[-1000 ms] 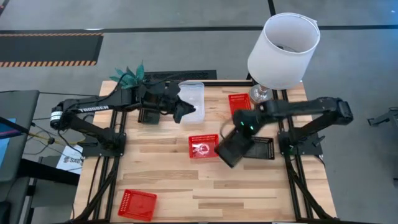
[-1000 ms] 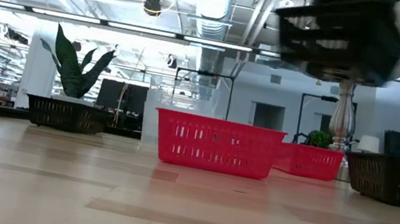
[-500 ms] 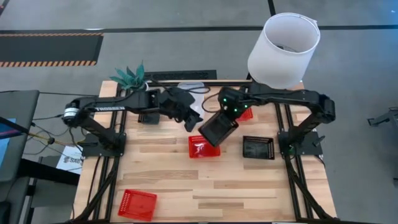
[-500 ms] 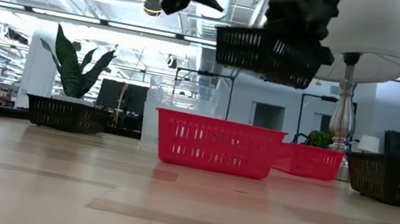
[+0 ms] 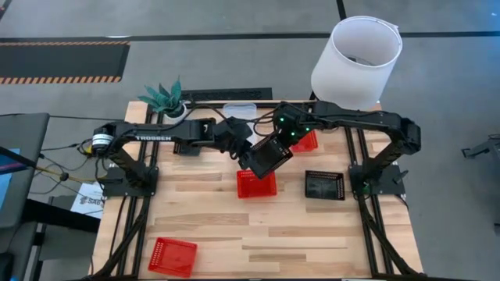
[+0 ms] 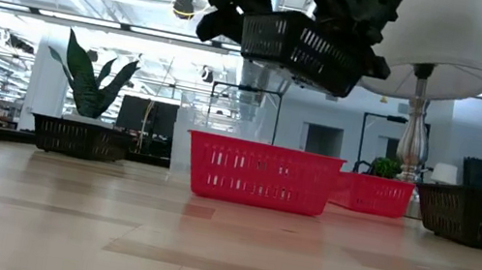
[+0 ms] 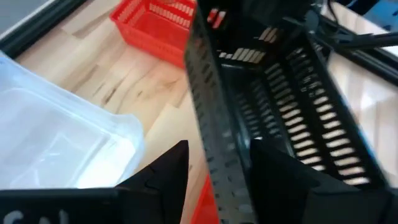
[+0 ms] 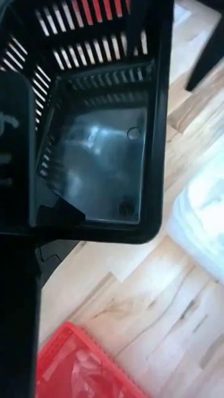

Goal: Stack baskets by color
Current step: Stack the bottom right black bin on the top black bin

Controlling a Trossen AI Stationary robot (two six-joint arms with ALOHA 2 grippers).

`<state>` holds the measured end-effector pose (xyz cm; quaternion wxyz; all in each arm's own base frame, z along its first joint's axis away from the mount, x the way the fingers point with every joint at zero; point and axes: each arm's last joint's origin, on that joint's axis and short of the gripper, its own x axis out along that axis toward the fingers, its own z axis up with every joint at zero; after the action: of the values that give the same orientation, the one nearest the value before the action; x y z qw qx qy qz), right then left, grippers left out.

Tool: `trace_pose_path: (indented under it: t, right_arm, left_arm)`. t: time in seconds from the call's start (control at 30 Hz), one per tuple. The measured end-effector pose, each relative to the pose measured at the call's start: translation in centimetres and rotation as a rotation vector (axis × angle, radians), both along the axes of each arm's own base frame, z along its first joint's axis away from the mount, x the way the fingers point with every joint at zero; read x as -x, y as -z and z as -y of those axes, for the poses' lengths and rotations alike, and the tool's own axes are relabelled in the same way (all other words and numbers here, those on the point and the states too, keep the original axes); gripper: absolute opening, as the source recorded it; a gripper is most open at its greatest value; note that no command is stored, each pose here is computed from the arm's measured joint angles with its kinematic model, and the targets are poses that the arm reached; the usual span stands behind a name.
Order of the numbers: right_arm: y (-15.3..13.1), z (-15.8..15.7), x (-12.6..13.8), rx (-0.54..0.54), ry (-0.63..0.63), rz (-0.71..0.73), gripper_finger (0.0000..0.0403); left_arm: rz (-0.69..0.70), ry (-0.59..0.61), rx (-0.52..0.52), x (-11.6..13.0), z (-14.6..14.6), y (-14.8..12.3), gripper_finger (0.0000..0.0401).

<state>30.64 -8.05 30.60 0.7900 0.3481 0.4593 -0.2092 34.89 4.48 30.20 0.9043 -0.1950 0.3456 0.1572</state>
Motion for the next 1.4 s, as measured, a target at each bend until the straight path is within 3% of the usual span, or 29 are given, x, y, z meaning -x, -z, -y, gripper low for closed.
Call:
trace_pose_path:
  t: [0.13, 0.33, 0.6, 0.83, 0.97, 1.1, 1.23, 1.4]
  right_arm:
    - [-0.1, 0.0, -0.2, -0.006, -0.006, 0.021, 0.0005]
    - [-0.4, -0.2, -0.7, -0.032, -0.033, 0.082, 0.0006]
    - [-0.5, -0.9, -1.1, 0.009, -0.107, 0.117, 0.0033]
    - [-1.0, -0.9, -1.2, 0.026, -0.149, 0.166, 0.0147]
    - [-3.1, -0.6, 0.1, 0.032, -0.137, 0.25, 0.0223]
    - [-6.6, -0.8, 2.5, 0.095, -0.117, 0.404, 0.027]
    - [-10.1, -1.4, 5.2, 0.204, -0.102, 0.581, 0.0286]
    - [-12.5, -2.9, 7.7, 0.298, -0.116, 0.681, 0.0286]
  left_arm:
    - [-0.005, -0.018, -0.019, 0.2, 0.0, -0.1, 0.0127]
    - [-0.048, -0.002, -0.009, 0.4, 0.2, 0.2, 0.0012]
    - [-0.07, -0.007, -0.015, 0.5, 0.2, 0.4, 0.0]
    - [-0.077, -0.013, -0.02, 0.6, 0.2, 0.5, 0.0]
    - [-0.092, -0.046, -0.055, 0.9, 0.1, -0.5, 0.0]
    - [-0.059, -0.099, -0.093, 2.0, -0.7, -3.7, 0.0]
    - [-0.075, -0.183, -0.118, 3.8, -2.0, -6.2, 0.0]
    - [-0.19, -0.39, -0.115, 8.9, -2.7, -7.9, 0.0]
